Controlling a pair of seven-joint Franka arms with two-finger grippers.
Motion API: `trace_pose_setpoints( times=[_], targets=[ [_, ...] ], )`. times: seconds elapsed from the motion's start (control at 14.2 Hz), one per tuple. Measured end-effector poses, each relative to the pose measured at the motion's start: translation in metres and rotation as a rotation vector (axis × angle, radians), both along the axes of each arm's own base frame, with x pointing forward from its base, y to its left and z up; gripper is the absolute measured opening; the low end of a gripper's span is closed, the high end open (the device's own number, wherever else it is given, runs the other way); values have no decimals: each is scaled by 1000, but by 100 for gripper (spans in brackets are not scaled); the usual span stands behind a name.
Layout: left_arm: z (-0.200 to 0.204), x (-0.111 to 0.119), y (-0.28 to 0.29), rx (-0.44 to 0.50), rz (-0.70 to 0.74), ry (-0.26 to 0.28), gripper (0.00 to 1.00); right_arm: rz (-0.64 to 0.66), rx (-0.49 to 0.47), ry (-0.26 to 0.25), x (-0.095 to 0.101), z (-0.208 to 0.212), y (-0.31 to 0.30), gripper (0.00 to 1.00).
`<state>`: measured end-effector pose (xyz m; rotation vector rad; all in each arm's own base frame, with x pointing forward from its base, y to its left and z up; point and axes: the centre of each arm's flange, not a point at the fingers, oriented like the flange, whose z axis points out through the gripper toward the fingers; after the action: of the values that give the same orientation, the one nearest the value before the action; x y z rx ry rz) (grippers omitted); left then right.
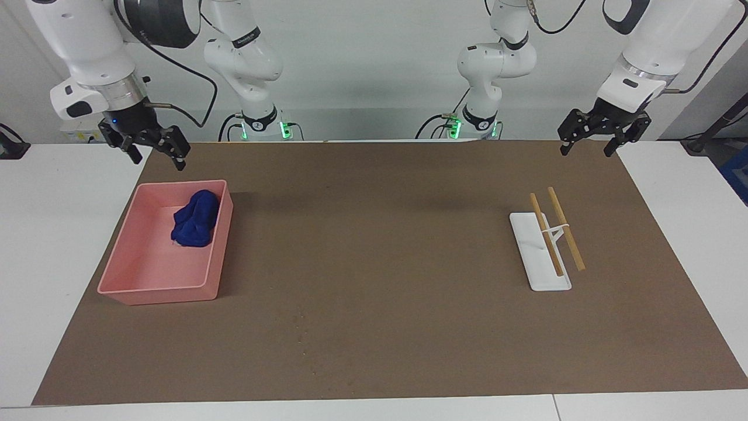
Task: Wipe water with towel using both arms
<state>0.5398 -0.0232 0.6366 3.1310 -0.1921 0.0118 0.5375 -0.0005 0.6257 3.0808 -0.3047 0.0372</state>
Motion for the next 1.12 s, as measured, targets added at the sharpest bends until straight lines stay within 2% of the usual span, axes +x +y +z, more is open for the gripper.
trace_pose_setpoints(
  times=[0.35,0.7,1.12],
  targets=[
    [0,0,0,0,0,0,100,3,4,-9,6,12,22,100],
    [0,0,0,0,0,0,100,30,8,-52,6,34,36,100],
    [0,0,0,0,0,0,100,26,7,-15,2,32,34,100]
  ],
)
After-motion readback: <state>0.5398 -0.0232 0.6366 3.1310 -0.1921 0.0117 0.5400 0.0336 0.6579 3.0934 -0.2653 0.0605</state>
